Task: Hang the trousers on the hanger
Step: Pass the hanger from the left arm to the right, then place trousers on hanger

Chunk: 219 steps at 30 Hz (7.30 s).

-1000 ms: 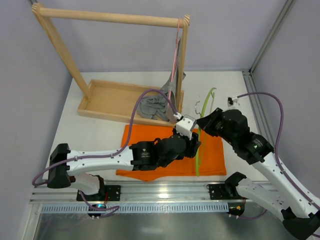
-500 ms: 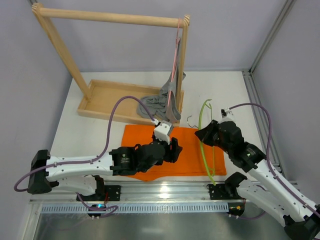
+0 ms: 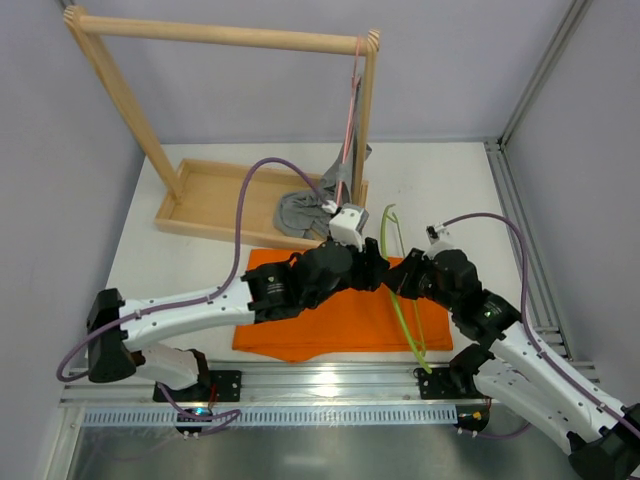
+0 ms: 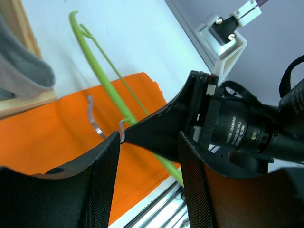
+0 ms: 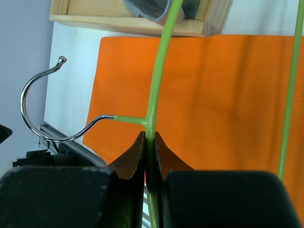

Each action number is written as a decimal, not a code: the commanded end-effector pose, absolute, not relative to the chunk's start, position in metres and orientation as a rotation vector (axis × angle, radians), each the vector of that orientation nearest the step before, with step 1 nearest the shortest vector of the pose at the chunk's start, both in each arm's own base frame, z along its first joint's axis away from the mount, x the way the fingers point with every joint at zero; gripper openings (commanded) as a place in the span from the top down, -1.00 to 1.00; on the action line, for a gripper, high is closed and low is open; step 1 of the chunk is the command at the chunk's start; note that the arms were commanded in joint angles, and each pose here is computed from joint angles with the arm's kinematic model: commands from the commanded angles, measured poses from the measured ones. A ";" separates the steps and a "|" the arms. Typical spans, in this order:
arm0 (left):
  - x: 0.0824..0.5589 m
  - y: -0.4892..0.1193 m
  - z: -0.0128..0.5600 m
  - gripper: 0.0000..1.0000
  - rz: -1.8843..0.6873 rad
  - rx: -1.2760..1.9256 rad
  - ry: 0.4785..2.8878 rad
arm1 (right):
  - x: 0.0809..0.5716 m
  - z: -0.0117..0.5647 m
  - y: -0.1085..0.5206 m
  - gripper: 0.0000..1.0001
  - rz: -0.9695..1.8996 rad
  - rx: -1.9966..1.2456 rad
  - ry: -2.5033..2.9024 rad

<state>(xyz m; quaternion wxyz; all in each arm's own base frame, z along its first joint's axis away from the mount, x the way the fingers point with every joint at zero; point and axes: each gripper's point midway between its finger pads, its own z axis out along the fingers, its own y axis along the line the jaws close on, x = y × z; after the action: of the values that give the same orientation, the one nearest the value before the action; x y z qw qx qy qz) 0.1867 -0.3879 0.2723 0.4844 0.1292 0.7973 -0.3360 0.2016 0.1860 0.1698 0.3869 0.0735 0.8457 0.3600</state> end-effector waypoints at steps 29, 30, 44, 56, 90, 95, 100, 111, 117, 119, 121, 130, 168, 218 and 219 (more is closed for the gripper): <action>0.217 -0.387 0.228 -0.08 -0.690 0.151 2.178 | 0.205 0.163 0.188 0.92 0.952 0.150 2.061; 0.216 -0.392 0.228 -0.04 -0.728 0.162 2.183 | 0.205 0.163 0.188 0.92 0.953 0.150 2.062; 0.210 -0.428 0.220 0.22 -0.888 0.217 2.209 | 0.200 0.139 0.185 0.84 0.936 0.158 2.104; 0.209 -0.445 0.209 0.24 -0.949 0.199 2.235 | 0.205 0.122 0.153 0.24 0.666 0.126 2.159; 0.241 -0.485 0.239 0.15 -1.090 0.186 2.122 | 0.220 0.124 0.111 0.24 0.331 0.158 2.179; 0.236 -0.473 0.236 0.08 -1.070 0.190 2.135 | 0.222 0.125 0.113 0.77 0.348 0.177 2.163; 0.235 -0.454 0.243 0.01 -0.998 0.208 2.130 | 0.222 0.127 0.119 0.92 0.426 0.232 2.126; 0.227 -0.391 0.266 -0.03 -0.809 0.267 2.142 | 0.230 0.172 0.156 0.93 0.739 0.285 1.993; 0.210 -0.360 0.243 -0.03 -0.774 0.285 2.202 | 0.237 0.187 0.178 0.92 0.892 0.304 1.927; 0.205 -0.345 0.233 -0.02 -0.754 0.262 2.213 | 0.238 0.188 0.185 0.92 0.936 0.301 1.925; 0.202 -0.334 0.219 -0.03 -0.729 0.251 2.232 | 0.240 0.187 0.190 0.92 0.964 0.314 1.924; 0.196 -0.292 0.216 -0.04 -0.674 0.162 2.210 | 0.243 0.197 0.221 0.92 1.170 0.277 1.866; 0.230 -0.416 0.232 -0.06 -0.924 0.293 2.134 | 0.238 0.123 0.133 0.21 0.504 0.185 2.044; 0.160 -0.082 0.052 -0.63 -0.252 -0.920 2.349 | 0.251 0.132 0.190 0.92 0.917 0.530 1.914; 0.159 -0.082 0.050 -0.62 -0.253 -0.927 2.350 | 0.251 0.131 0.189 0.93 0.913 0.542 1.914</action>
<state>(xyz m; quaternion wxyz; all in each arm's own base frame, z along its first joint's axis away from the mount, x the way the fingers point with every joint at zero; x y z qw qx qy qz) 0.1570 -0.0897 0.0515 0.2881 -0.3123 0.8995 -0.1022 0.2381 0.1825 0.1012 0.4241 0.1965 0.8184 0.3342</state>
